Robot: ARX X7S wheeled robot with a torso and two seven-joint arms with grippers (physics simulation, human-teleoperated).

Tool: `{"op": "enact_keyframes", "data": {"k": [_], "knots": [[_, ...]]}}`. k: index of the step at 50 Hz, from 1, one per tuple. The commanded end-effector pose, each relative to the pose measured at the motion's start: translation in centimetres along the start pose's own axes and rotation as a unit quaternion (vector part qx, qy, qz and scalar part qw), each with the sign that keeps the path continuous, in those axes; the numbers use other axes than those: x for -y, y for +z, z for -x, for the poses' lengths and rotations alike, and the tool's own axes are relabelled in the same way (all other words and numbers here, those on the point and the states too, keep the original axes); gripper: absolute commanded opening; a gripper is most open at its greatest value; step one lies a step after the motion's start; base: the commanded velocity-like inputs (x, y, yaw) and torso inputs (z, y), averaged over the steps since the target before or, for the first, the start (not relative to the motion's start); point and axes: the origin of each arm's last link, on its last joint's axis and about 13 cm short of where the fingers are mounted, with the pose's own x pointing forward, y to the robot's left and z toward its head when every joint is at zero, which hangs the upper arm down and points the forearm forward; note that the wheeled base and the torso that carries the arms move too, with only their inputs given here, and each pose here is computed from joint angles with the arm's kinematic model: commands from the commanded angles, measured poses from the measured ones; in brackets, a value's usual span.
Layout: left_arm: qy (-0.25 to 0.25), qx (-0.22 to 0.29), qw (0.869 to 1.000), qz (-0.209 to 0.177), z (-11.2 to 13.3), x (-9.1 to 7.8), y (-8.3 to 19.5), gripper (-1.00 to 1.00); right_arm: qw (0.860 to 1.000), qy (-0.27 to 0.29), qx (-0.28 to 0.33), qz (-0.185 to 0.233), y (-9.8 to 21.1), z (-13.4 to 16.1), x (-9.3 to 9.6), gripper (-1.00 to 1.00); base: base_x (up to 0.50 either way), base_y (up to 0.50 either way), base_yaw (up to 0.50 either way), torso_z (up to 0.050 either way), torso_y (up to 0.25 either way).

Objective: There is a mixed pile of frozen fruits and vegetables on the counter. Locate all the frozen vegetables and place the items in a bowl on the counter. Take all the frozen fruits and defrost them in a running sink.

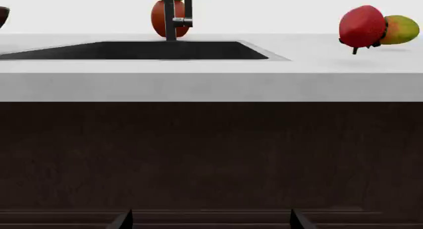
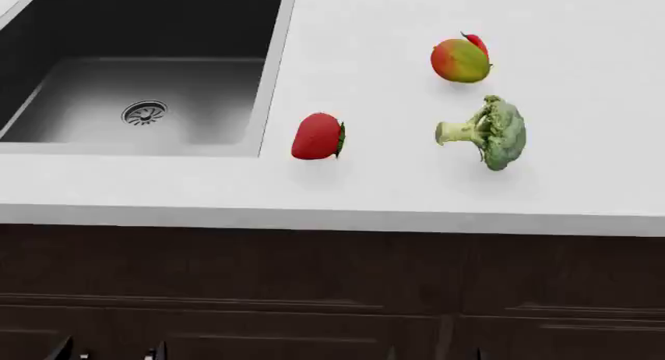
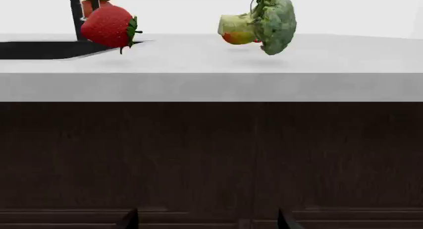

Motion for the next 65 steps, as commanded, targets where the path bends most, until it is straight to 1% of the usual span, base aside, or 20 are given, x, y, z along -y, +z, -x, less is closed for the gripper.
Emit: {"op": "enact_keyframes", "data": {"k": [1,2,12,15,16,19,24,33,34,36,40,44,48,50,56,58,61,62,63,65], "knots": [[0.000,0.000,1.000,0.000,0.0,0.0,0.0,1.00,1.000,-0.006,0.000,0.005,0.0,0.0,0.3,1.00,0.00,0.00,0.00,0.000,0.000],[-0.001,-0.001,1.000,-0.001,0.0,0.0,0.0,1.00,1.000,0.000,-0.001,0.000,-0.1,0.0,0.0,1.00,0.00,0.00,0.00,0.000,0.000],[0.008,-0.008,1.000,-0.006,0.0,-0.2,0.0,1.00,1.000,0.007,0.003,0.014,0.2,0.2,-0.5,1.00,0.00,0.00,0.00,0.000,0.000],[0.006,-0.009,1.000,-0.002,0.0,-0.2,0.1,1.00,1.000,0.009,-0.001,0.014,0.1,0.1,-0.6,1.00,0.00,0.00,0.00,0.000,0.000],[0.006,-0.009,1.000,-0.005,0.1,-0.2,0.2,1.00,1.000,0.008,0.000,0.014,0.3,0.1,-0.6,1.00,0.00,0.00,0.00,0.047,0.020],[0.003,-0.018,1.000,0.003,0.0,-0.2,0.4,1.00,1.000,0.007,0.002,0.017,0.6,0.1,-0.6,1.00,0.00,0.00,0.00,0.050,0.033],[0.011,-0.015,1.000,-0.007,-0.1,-0.1,0.7,1.00,1.000,0.005,0.000,0.029,1.1,0.1,-0.6,1.00,0.00,0.00,0.00,0.050,0.035],[0.009,-0.007,1.000,-0.014,0.0,0.0,1.3,1.00,1.000,0.007,0.008,0.028,1.8,-0.2,-0.7,1.00,0.00,0.00,0.00,0.050,0.039],[0.008,-0.005,1.000,-0.014,-0.1,0.0,1.4,1.00,0.999,0.009,0.009,0.030,1.8,-0.2,-0.8,1.00,0.00,-0.50,0.00,0.050,0.041],[0.008,-0.004,1.000,-0.012,-0.3,0.0,1.6,1.00,1.000,0.007,0.004,0.018,1.8,-0.4,-0.7,1.00,0.01,-0.50,0.00,0.050,0.040],[0.006,-0.004,1.000,-0.007,-0.8,0.0,2.0,1.00,1.000,0.013,0.011,0.021,2.7,-0.5,-0.8,1.00,0.01,-0.50,0.00,0.050,0.042],[0.011,0.012,1.000,-0.009,-1.5,-0.1,3.4,1.00,0.999,0.007,0.026,0.030,4.1,-1.2,-0.6,1.00,0.01,-0.50,0.00,0.050,0.042],[0.010,0.020,1.000,-0.005,-2.1,0.0,4.6,1.00,0.999,0.009,0.026,0.027,5.1,-1.9,-0.6,1.00,0.01,-0.50,0.00,0.050,0.042],[0.005,0.021,1.000,0.001,-2.4,0.1,5.2,1.00,0.999,0.008,0.033,0.035,5.6,-2.2,-0.6,1.00,0.01,-0.50,0.00,0.050,0.042],[0.000,0.036,0.999,-0.004,-3.2,0.2,7.8,1.00,0.998,0.011,0.048,0.049,7.4,-3.0,-0.8,1.00,0.01,-0.50,0.00,0.050,0.042],[0.000,0.041,0.999,-0.013,-4.2,0.1,9.5,1.00,0.997,0.005,0.054,0.049,8.6,-3.6,-0.8,1.00,0.01,-0.48,0.00,0.050,0.041],[0.000,0.057,0.998,-0.016,-4.9,0.0,11.6,1.00,0.995,-0.003,0.066,0.069,9.8,-4.4,-0.9,1.00,0.00,-0.06,0.00,0.050,0.042],[-0.005,0.058,0.998,-0.012,-5.5,0.0,12.0,1.00,0.995,-0.003,0.064,0.075,10.0,-4.9,-1.0,1.00,0.00,0.00,0.00,0.050,0.043],[-0.020,0.044,0.999,-0.007,-6.5,0.0,12.6,1.00,0.996,0.003,0.057,0.075,10.5,-5.8,-1.0,1.00,0.00,0.00,0.00,0.050,0.039],[-0.012,0.055,0.998,-0.005,-7.1,-0.3,13.8,1.00,0.995,-0.003,0.065,0.078,11.6,-6.3,-0.7,1.00,0.00,0.00,0.00,0.050,0.042]]}}
